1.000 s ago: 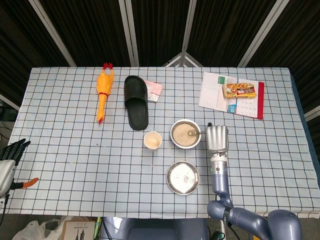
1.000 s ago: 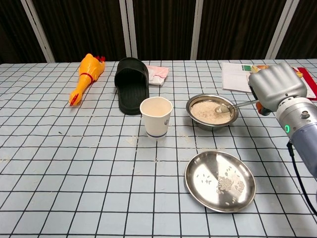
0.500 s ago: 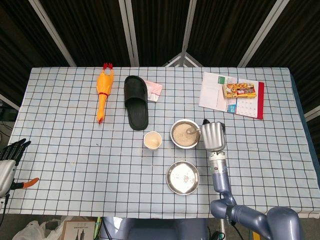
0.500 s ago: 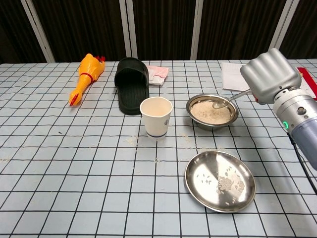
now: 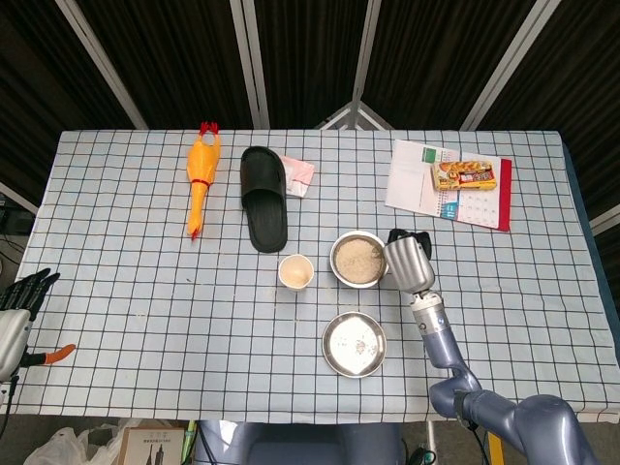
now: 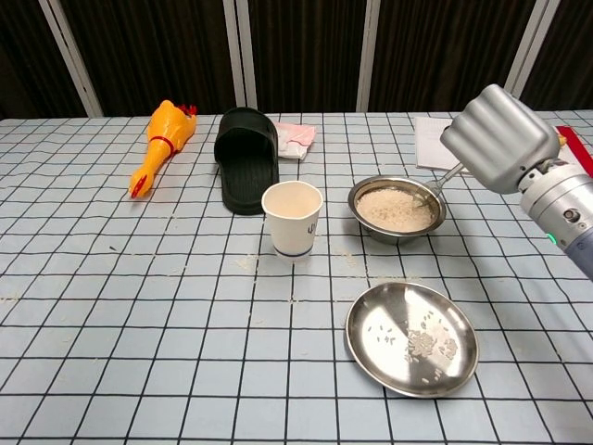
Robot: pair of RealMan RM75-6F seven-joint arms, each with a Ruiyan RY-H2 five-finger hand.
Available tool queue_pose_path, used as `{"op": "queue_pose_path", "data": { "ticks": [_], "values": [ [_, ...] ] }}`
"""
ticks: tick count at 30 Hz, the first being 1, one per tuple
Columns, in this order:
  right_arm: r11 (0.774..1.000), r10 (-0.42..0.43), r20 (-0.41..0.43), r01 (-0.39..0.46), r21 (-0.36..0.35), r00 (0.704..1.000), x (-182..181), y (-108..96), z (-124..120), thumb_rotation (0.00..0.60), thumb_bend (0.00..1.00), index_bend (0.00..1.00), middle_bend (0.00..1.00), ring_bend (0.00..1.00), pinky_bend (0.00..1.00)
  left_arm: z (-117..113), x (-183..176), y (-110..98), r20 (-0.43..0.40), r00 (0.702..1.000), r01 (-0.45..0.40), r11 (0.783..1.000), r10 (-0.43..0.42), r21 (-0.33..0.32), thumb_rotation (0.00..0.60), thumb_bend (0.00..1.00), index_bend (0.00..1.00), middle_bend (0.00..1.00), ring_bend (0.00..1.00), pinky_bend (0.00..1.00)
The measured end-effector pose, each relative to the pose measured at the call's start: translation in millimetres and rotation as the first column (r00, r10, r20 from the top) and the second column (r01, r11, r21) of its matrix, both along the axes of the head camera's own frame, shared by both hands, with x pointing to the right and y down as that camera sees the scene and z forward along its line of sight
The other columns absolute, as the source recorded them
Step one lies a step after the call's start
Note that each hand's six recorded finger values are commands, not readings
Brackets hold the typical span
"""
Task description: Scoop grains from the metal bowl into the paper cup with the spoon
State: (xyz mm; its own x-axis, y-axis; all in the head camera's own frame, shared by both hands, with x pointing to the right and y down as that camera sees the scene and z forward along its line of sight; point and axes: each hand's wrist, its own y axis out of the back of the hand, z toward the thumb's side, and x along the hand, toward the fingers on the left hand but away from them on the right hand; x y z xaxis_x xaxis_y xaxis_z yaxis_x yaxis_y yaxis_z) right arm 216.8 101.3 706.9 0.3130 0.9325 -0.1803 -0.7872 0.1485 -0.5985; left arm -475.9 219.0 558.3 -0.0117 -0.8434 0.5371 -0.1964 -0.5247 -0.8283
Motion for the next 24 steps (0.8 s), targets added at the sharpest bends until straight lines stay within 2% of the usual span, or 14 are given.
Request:
{"op": "queue_pose_path", "data": {
  "ticks": [14,24],
  "values": [
    [0.997,-0.075,-0.1,0.078,0.024,0.992,3,5,5,0.6,0.58,0.64,0.86,1.0,1.0,0,1,0,0.001,1.0,-0.003,1.0,0.003,0.001,0.6,0.0,0.0,0.0,0.0,0.0],
    [0.995,-0.094,-0.11,0.095,0.006,0.989,-2,13,12,0.6,0.59,0.64,0.86,1.0,1.0,0,1,1,-0.001,1.0,-0.004,1.0,0.004,0.001,0.6,0.0,0.0,0.0,0.0,0.0]
  ]
}}
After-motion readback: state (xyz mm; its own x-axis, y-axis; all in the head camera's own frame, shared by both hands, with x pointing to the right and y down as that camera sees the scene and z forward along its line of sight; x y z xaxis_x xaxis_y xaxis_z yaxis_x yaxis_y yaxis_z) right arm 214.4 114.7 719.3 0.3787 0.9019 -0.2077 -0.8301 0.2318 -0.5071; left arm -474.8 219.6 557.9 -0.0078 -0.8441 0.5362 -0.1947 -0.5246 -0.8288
